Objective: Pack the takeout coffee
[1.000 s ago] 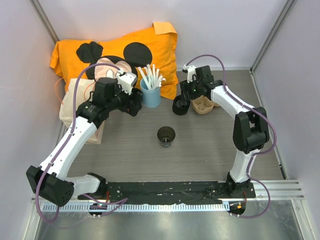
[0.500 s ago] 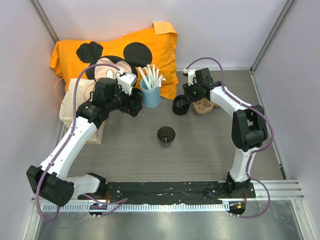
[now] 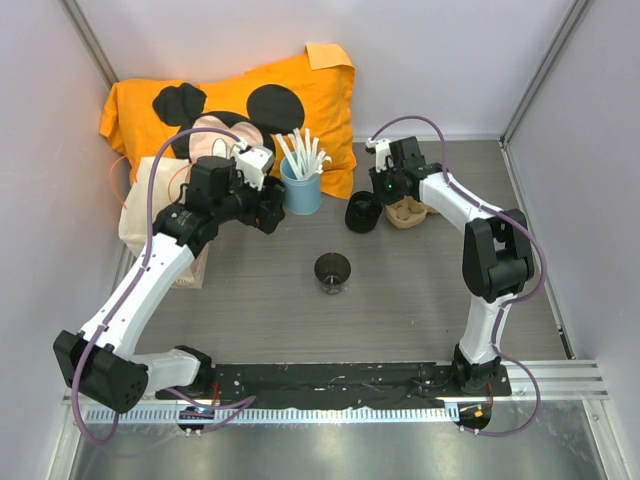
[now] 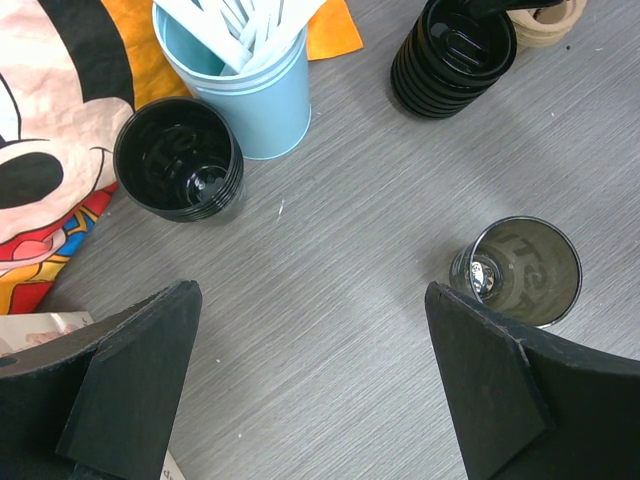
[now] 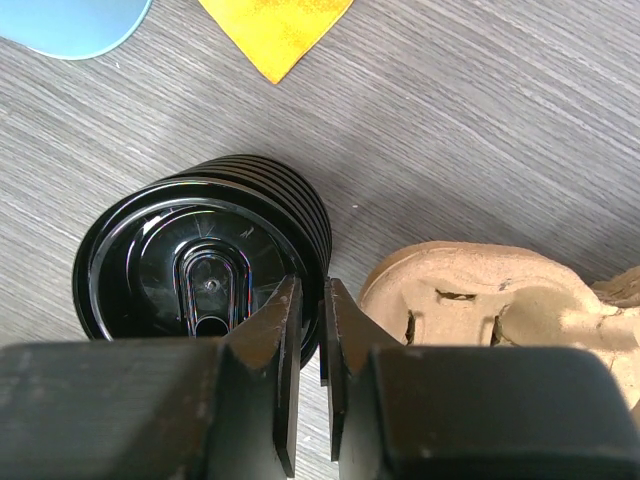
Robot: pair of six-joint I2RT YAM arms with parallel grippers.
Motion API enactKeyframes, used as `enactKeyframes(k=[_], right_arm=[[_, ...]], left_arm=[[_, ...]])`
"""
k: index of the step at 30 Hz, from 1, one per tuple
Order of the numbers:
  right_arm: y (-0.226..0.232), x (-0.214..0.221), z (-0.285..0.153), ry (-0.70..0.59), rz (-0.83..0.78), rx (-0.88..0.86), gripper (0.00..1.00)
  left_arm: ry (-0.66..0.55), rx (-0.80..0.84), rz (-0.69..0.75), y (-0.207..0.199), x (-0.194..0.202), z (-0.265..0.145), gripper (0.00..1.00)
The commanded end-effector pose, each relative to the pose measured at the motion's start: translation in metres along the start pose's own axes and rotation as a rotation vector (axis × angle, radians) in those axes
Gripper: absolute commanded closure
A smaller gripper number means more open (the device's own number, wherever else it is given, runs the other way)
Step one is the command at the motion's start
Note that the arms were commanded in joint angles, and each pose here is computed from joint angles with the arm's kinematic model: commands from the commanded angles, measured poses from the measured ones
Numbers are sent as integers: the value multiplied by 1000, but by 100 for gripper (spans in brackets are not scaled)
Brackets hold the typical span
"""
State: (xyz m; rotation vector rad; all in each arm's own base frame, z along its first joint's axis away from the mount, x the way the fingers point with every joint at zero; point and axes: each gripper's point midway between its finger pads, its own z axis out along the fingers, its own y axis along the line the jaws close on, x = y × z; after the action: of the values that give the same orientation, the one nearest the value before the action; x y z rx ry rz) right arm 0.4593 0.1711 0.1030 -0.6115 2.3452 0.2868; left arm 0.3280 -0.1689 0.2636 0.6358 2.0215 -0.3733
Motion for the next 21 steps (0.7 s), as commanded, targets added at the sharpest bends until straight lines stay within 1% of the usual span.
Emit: enactKeyframes(k=[1,15,21], right_arm=[[2,-17,-13,-56,-28,14,85],[9,-59,-49,-179,-63,21,84],[15,-74,-72,-228,-86,7,84]], left_arm=[[-65,13,-3,-2,-15,-3,0],[-60,27,-15,-4,-16,1,0],[-50,76,-30,-12,-17,4,0]])
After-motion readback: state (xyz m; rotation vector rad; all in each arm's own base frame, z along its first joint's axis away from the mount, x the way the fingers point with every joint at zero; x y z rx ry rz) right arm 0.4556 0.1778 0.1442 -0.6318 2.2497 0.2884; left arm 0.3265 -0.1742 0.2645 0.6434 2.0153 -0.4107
